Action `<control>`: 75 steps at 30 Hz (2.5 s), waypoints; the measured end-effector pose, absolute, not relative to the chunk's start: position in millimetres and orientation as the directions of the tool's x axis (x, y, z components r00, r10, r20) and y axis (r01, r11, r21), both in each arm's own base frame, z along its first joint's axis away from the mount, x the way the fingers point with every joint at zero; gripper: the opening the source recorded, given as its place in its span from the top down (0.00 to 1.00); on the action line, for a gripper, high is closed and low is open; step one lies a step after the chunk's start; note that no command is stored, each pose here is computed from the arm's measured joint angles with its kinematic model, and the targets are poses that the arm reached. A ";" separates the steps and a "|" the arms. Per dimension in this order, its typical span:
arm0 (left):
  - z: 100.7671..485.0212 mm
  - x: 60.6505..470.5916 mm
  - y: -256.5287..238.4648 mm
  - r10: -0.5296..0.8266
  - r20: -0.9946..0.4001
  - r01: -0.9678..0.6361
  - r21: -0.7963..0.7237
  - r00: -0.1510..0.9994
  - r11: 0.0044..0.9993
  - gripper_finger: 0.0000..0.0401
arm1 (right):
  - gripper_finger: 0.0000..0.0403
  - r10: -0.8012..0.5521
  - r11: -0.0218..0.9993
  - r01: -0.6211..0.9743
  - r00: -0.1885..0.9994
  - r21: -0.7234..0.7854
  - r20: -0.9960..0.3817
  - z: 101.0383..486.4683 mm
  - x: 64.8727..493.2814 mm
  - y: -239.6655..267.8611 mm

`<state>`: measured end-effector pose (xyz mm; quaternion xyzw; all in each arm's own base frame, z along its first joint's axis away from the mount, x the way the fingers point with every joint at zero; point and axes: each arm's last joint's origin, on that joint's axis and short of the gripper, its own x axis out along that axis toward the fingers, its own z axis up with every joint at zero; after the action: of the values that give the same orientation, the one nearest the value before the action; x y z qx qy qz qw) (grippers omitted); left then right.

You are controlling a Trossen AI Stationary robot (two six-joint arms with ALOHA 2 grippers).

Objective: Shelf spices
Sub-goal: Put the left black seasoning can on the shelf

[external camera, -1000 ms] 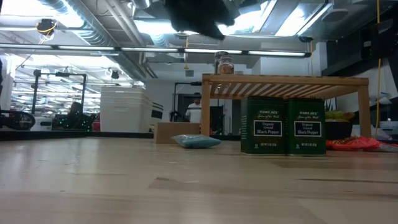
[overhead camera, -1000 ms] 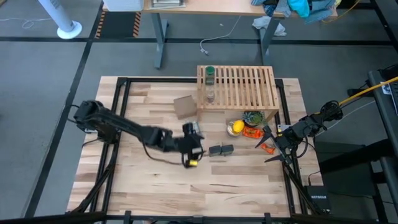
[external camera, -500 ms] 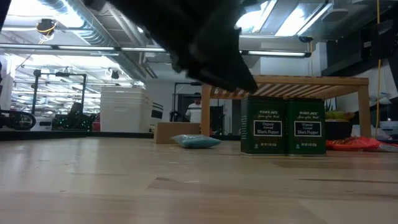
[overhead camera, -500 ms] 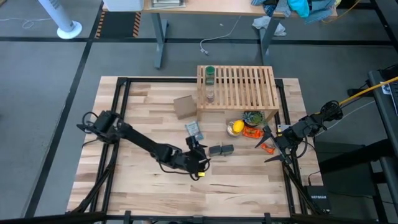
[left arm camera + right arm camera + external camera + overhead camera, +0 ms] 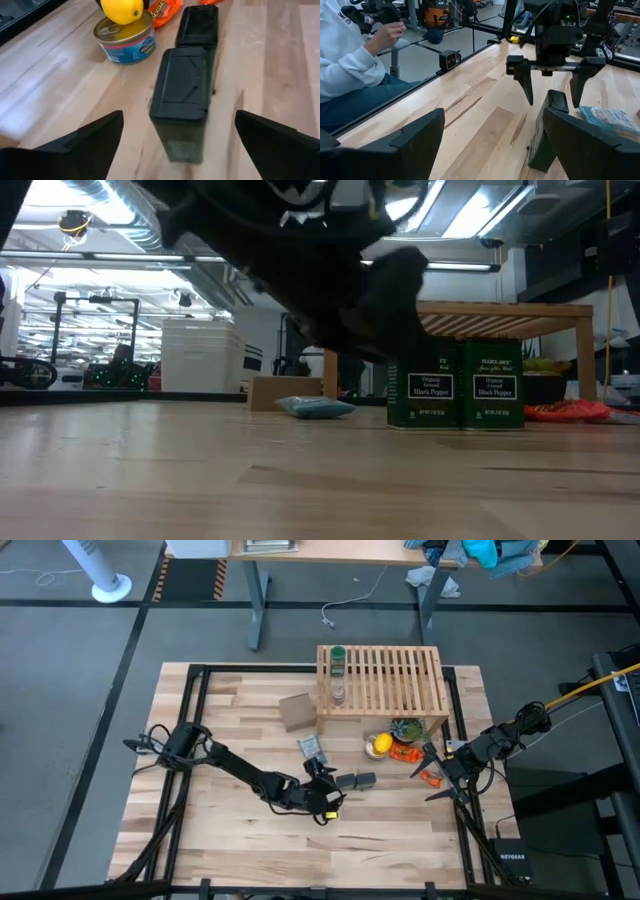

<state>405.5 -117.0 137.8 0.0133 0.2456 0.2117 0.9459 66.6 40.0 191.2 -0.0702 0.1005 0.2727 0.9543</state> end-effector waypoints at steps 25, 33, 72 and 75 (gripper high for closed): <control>129.4 418.8 -106.5 0.418 -0.383 -0.430 0.059 0.824 0.901 0.30 | 0.15 0.506 0.842 -0.534 0.831 -0.079 -0.231 191.0 66.6 39.9; 133.9 422.2 -102.4 0.425 -0.343 -0.416 0.103 0.837 0.903 0.64 | 0.15 0.506 0.841 -0.535 0.831 -0.079 -0.231 191.1 66.6 39.9; 330.4 478.3 27.7 0.369 -0.256 -0.294 0.289 0.893 0.911 0.71 | 0.15 0.506 0.841 -0.535 0.831 -0.079 -0.231 191.0 66.6 39.9; 348.1 470.7 50.3 0.328 -0.250 -0.269 0.245 0.911 0.932 0.71 | 0.15 0.506 0.841 -0.535 0.831 -0.079 -0.232 191.0 66.6 39.9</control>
<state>470.7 50.3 348.1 0.1032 0.1451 0.1536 0.9720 66.6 39.9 191.0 -0.0704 0.1015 0.2728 0.9541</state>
